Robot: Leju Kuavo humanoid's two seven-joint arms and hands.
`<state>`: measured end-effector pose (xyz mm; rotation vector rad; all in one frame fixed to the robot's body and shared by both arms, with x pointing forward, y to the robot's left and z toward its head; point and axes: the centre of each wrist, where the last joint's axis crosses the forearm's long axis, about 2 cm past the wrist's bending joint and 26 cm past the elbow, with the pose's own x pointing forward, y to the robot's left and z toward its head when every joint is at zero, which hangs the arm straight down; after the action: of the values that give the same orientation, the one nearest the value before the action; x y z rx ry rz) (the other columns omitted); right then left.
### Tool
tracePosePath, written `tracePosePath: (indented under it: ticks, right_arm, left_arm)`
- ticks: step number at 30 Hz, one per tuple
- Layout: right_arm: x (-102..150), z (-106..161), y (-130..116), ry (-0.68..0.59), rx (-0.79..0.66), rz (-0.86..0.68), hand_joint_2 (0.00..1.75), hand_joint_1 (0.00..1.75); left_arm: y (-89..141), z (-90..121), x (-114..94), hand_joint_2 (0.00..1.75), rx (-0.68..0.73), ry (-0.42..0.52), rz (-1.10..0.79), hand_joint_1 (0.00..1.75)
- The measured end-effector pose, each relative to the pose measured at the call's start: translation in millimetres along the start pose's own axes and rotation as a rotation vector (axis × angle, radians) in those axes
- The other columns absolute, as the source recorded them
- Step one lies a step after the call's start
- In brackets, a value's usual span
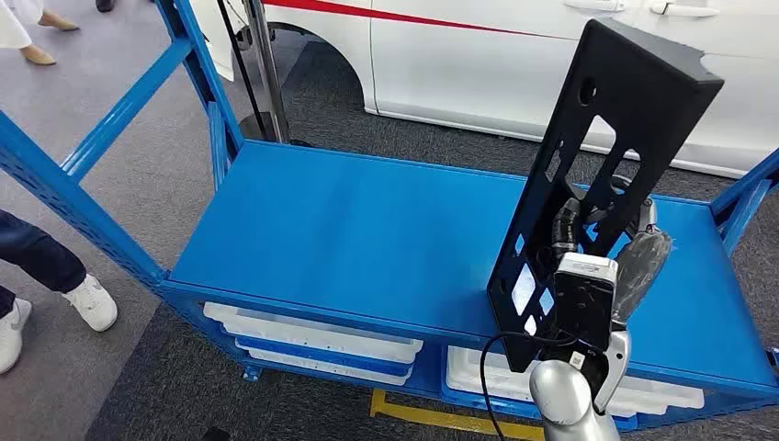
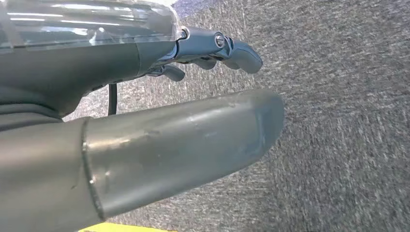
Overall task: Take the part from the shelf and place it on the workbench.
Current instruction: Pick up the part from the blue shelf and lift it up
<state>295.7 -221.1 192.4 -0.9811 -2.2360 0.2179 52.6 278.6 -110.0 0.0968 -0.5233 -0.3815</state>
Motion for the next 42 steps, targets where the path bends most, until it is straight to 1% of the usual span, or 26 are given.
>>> tracePosePath:
  ticks: [14, 26, 28, 31, 35, 42]
  right_arm:
    - [2.6, 0.0, 0.6, 0.032, -0.010, -0.073, 1.75, 1.75]
    - [3.8, 1.8, -0.2, 0.031, 0.015, -0.092, 1.75, 1.75]
    - [5.1, 0.6, -1.5, 0.032, 0.006, -0.127, 1.75, 1.75]
    - [10.0, 1.5, -4.2, 0.042, -0.011, -0.244, 1.75, 1.75]
    - [26.8, -1.6, -10.5, 0.015, -0.071, -0.407, 1.75, 1.75]
    - [54.7, -13.8, -24.6, -0.081, -0.180, -0.526, 1.75, 1.75]
  left_arm:
    - [-0.8, 0.2, -0.1, 0.00, 0.000, 0.000, 0.006, 0.00]
    - [0.1, -0.1, 0.2, 0.00, 0.005, -0.002, 0.013, 0.00]
    - [-0.4, -0.1, 0.5, 0.00, 0.005, -0.003, 0.015, 0.00]
    - [-0.6, 0.0, 0.3, 0.00, 0.006, -0.004, 0.020, 0.00]
    - [-1.0, 0.6, -1.0, 0.00, 0.006, -0.001, 0.022, 0.00]
    - [-1.3, 0.6, -0.9, 0.00, 0.008, -0.001, 0.026, 0.00]
